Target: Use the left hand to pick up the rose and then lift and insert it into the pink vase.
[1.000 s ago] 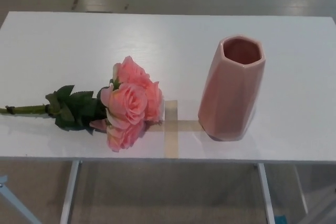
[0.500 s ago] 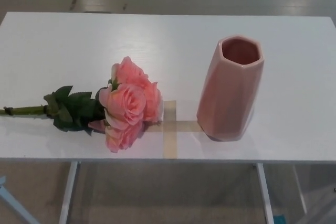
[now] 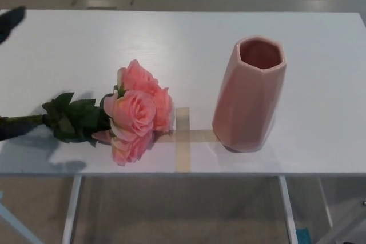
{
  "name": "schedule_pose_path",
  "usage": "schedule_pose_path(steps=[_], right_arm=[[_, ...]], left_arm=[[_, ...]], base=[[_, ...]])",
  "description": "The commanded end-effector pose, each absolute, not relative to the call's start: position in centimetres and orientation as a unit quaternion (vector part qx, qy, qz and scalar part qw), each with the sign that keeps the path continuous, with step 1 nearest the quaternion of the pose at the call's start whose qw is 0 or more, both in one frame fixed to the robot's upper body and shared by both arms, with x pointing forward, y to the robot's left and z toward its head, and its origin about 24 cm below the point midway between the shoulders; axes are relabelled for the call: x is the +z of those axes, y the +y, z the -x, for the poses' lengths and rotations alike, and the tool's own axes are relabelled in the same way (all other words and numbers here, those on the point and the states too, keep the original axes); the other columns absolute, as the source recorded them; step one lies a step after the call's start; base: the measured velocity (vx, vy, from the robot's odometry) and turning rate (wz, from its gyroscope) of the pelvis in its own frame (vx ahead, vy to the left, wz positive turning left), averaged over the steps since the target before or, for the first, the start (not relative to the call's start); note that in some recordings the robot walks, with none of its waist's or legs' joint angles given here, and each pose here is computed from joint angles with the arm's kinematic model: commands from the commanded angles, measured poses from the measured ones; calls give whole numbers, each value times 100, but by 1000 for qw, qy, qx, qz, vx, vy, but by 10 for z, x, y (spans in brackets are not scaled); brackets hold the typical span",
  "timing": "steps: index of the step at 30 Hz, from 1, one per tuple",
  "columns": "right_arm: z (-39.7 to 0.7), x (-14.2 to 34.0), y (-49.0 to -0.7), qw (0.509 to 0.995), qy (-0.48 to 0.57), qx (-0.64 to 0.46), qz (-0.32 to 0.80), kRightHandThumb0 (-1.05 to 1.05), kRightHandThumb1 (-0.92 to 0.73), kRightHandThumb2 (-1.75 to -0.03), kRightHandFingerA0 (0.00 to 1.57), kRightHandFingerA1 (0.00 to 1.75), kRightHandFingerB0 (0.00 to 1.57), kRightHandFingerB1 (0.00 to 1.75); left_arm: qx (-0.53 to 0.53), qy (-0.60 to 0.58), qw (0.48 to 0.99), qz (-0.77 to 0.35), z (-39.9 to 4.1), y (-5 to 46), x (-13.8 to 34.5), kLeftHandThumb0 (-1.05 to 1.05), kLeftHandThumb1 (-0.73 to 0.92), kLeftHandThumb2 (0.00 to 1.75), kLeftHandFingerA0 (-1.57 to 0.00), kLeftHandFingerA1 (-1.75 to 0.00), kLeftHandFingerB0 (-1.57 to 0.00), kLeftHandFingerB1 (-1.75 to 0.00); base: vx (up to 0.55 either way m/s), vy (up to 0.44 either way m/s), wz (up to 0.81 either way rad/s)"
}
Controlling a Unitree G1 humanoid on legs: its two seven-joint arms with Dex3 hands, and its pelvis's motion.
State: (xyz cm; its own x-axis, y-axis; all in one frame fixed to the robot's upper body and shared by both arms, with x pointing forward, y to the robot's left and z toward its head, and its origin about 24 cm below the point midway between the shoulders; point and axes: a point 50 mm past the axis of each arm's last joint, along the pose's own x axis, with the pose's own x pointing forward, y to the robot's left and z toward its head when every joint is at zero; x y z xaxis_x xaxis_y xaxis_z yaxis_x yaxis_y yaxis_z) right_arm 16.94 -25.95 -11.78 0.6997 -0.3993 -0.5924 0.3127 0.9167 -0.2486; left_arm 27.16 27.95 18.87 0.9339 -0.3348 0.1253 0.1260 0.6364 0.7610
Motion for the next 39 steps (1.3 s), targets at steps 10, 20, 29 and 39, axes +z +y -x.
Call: schedule_pose_path(steps=[10,20,29,39], right_arm=[[-173,-115,-258,926,320,-195,50,-12,-61,-57,57,50,47,44],[-175,-114,-257,928,316,-192,49,-12,-61,-57,58,50,48,44],[-176,-114,-257,929,312,-194,48,-12,-61,-57,58,50,48,44],[-175,-114,-257,928,314,-194,43,-12,-61,-57,58,50,48,44]], left_arm=[[-150,58,805,-571,-332,262,170,-45,32,69,-4,-21,-3,-19],[-158,103,787,-587,-353,252,152,-46,32,71,0,-21,0,-22],[-164,117,787,-583,-360,241,141,-47,33,72,0,-21,0,-22],[-189,124,781,-582,-360,224,126,-46,32,71,0,-21,0,-23]], base=[[0,0,0],[0,0,0],[0,0,0],[0,0,0]])
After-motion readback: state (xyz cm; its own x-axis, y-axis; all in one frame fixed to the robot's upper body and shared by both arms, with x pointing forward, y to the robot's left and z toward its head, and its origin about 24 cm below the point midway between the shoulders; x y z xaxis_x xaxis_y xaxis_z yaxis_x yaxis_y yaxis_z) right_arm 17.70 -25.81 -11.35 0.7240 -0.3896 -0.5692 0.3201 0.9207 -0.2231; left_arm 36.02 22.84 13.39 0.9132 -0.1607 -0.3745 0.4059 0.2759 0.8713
